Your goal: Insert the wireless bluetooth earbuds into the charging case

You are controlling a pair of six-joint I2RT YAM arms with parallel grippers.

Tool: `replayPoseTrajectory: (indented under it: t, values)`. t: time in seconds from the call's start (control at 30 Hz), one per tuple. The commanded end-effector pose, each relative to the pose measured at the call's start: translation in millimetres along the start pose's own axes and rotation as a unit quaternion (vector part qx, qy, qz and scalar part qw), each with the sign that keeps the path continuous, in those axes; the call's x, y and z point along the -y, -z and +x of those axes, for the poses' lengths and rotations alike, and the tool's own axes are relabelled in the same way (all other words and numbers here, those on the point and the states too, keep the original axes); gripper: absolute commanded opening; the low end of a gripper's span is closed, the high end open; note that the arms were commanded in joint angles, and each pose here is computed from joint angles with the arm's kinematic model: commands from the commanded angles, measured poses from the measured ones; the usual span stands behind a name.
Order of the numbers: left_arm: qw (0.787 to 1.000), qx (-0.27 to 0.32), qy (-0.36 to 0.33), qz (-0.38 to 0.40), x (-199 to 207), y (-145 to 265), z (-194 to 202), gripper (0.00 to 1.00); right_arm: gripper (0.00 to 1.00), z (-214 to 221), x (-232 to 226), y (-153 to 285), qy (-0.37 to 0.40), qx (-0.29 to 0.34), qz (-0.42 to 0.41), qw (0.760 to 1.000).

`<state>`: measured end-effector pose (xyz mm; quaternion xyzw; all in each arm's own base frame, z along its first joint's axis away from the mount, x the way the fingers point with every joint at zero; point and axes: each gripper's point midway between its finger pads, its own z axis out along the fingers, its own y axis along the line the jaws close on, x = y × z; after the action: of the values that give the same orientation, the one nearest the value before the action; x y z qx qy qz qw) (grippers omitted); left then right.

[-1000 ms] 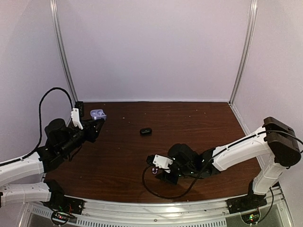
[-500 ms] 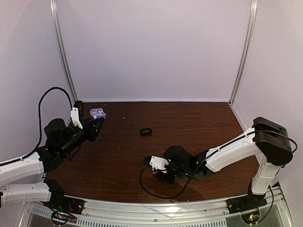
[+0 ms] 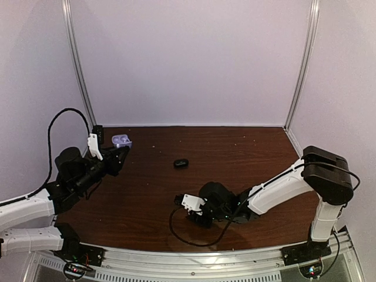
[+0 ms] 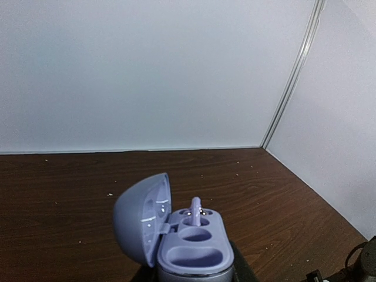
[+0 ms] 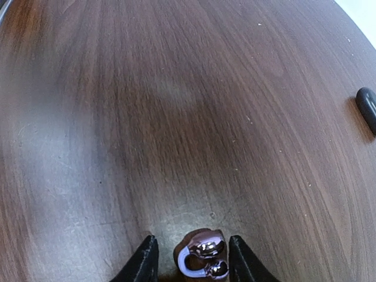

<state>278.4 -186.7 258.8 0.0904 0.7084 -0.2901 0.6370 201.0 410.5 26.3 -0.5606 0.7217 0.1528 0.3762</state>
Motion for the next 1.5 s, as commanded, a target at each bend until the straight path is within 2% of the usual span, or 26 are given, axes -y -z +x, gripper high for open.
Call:
replayPoseTrajectory:
  t: [0.0,0.13,0.37,0.7,0.97,1.27,1.47]
  values:
    - [0.999,0.033,-0.005,0.006,2.5,-0.2,-16.2,0.00,0.38,24.3,4.8,-11.1,-0.022,-0.030,-0.009,0.999]
    - [1.000,0.030,-0.006,0.005,2.0,-0.8,-14.6,0.00,0.29,31.9,10.2,-13.2,-0.048,-0.034,-0.018,0.998]
    - [1.000,0.028,-0.007,0.005,1.6,-0.3,-12.8,0.00,0.22,36.9,6.6,-13.0,-0.080,-0.044,-0.048,0.995]
    - [0.998,0.021,-0.037,0.055,16.7,-0.7,-1.7,0.00,0.12,10.7,6.3,3.3,-0.101,-0.019,-0.076,0.992]
    - [0.988,0.012,-0.066,0.139,40.2,2.2,21.5,0.00,0.11,-8.6,9.9,21.2,-0.120,0.002,-0.091,0.989]
    - [0.979,0.007,-0.079,0.190,56.5,5.0,36.1,0.00,0.10,-4.2,18.4,28.9,-0.148,-0.006,-0.084,0.985]
    - [0.975,-0.009,-0.090,0.205,63.0,4.6,48.6,0.00,0.22,-12.7,19.2,36.6,-0.136,0.011,-0.086,0.987]
